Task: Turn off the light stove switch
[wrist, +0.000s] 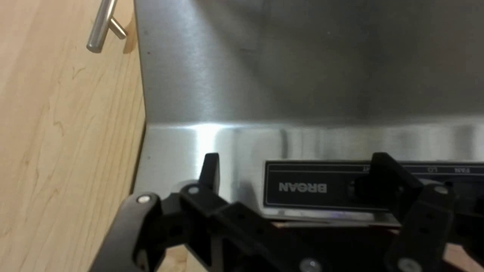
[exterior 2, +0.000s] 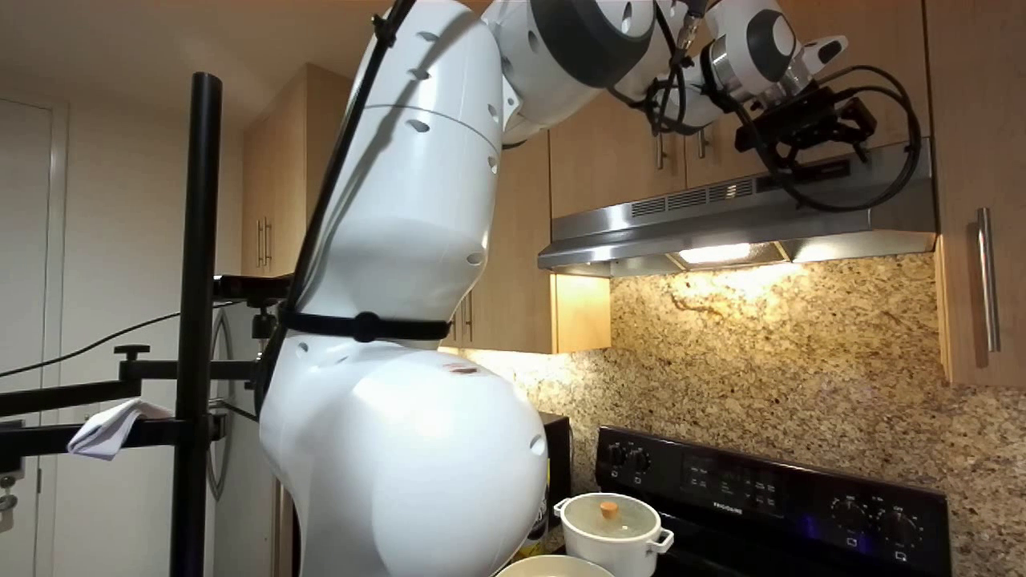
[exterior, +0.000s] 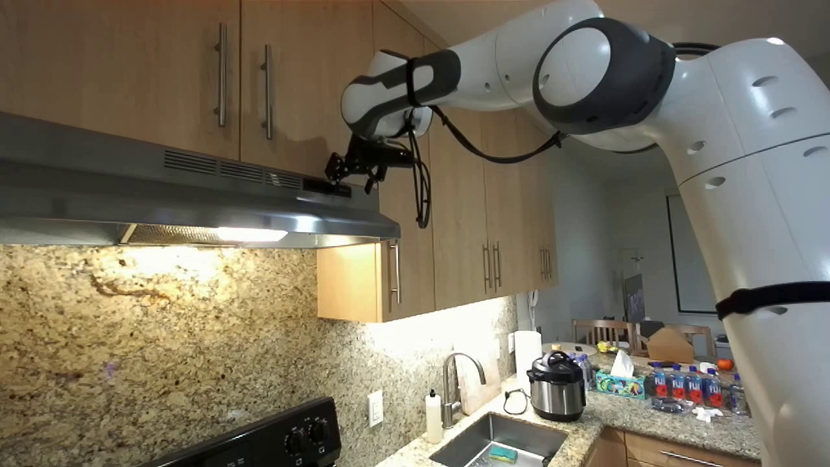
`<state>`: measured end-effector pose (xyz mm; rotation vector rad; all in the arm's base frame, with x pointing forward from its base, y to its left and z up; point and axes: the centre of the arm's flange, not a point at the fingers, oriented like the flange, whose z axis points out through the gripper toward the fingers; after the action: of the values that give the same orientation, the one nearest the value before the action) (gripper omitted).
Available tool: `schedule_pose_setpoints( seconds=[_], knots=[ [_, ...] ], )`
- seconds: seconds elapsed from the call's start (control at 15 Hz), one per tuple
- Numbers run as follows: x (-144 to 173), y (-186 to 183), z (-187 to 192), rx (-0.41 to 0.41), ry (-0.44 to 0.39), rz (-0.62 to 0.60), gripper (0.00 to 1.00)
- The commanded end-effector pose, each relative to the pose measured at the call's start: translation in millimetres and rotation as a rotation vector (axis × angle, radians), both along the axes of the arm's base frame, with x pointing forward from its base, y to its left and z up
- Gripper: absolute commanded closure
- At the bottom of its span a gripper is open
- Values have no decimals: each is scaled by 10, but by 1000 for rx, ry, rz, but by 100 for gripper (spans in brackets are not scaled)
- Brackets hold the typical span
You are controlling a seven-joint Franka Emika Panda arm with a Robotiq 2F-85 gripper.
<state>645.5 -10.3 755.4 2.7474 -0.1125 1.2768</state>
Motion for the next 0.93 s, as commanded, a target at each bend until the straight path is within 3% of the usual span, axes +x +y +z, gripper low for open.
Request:
schedule_pose_setpoints(
  seconds=[0.0,0.87],
  knots=[
    [42,-8,56,-4,11,-67,0],
    [69,-58,54,13,22,-124,0]
  ],
)
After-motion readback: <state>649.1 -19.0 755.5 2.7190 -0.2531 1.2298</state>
